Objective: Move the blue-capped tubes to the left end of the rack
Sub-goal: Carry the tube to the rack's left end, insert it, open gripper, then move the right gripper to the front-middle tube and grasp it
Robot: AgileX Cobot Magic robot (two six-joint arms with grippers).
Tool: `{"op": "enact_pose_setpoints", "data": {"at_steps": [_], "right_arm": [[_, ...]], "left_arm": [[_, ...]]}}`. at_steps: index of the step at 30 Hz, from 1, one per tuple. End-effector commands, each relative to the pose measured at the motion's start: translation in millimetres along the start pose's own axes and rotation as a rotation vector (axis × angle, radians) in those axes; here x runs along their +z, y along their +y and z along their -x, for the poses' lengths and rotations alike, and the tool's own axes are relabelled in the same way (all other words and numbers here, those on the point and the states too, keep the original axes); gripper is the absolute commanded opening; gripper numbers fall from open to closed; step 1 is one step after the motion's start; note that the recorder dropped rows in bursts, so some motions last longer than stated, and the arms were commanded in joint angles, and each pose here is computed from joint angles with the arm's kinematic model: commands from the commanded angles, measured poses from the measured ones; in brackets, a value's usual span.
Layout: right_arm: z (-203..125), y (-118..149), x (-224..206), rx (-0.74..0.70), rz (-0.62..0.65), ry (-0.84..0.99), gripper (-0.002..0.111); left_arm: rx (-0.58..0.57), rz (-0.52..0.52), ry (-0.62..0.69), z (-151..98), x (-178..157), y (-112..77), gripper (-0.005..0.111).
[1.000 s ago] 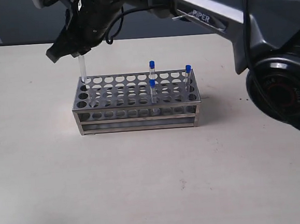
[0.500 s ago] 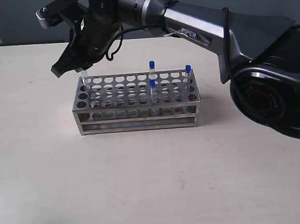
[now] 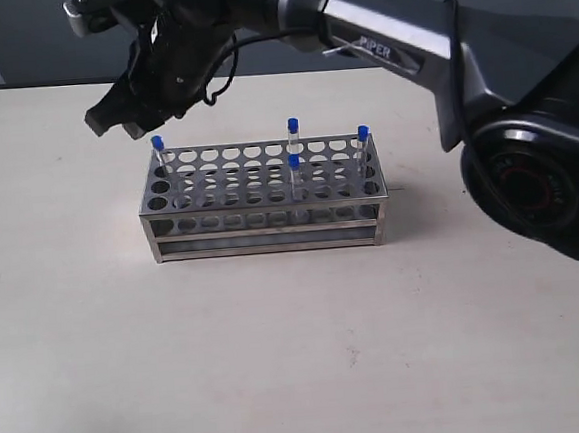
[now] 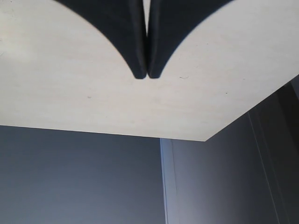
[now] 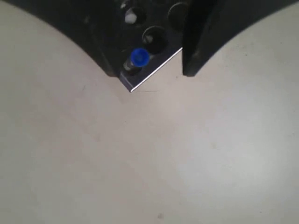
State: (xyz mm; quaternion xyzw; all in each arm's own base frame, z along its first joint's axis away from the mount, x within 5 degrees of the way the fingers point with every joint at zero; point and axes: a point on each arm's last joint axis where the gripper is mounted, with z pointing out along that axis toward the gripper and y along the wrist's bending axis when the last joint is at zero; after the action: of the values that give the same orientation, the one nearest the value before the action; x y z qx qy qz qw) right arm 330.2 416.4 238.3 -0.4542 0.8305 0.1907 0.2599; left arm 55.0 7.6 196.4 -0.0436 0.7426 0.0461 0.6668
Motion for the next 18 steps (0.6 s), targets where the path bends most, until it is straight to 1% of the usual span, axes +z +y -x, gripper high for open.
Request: {"op": "enact_pose_setpoints", "data": {"at_steps": [1, 5, 7, 12, 18], "right_arm": [[7.4, -3.4, -43.2, 0.02, -0.097, 0.034, 0.039], [-4.4, -11.6, -67.7, 0.034, -0.226, 0.204, 0.039], [-4.9, -17.5, -69.8, 0.023, -0.273, 0.208, 0.039], [-22.0, -27.3, -66.2, 0.063, -0.278, 0.276, 0.039], [-49.2, -32.1, -55.4, 0.079, -0.294, 0.388, 0.039]], "left_arm": [[-0.006, -0.008, -0.004, -0.4, 0.5, -0.5, 0.0], [-0.006, -0.008, -0.004, -0.4, 0.5, -0.5, 0.0], [-0.006, -0.008, -0.004, -0.4, 0.5, -0.5, 0.0], [-0.006, -0.008, -0.004, -0.4, 0.5, -0.5, 0.0], [-0.006, -0.008, -0.004, -0.4, 0.5, -0.5, 0.0]]}}
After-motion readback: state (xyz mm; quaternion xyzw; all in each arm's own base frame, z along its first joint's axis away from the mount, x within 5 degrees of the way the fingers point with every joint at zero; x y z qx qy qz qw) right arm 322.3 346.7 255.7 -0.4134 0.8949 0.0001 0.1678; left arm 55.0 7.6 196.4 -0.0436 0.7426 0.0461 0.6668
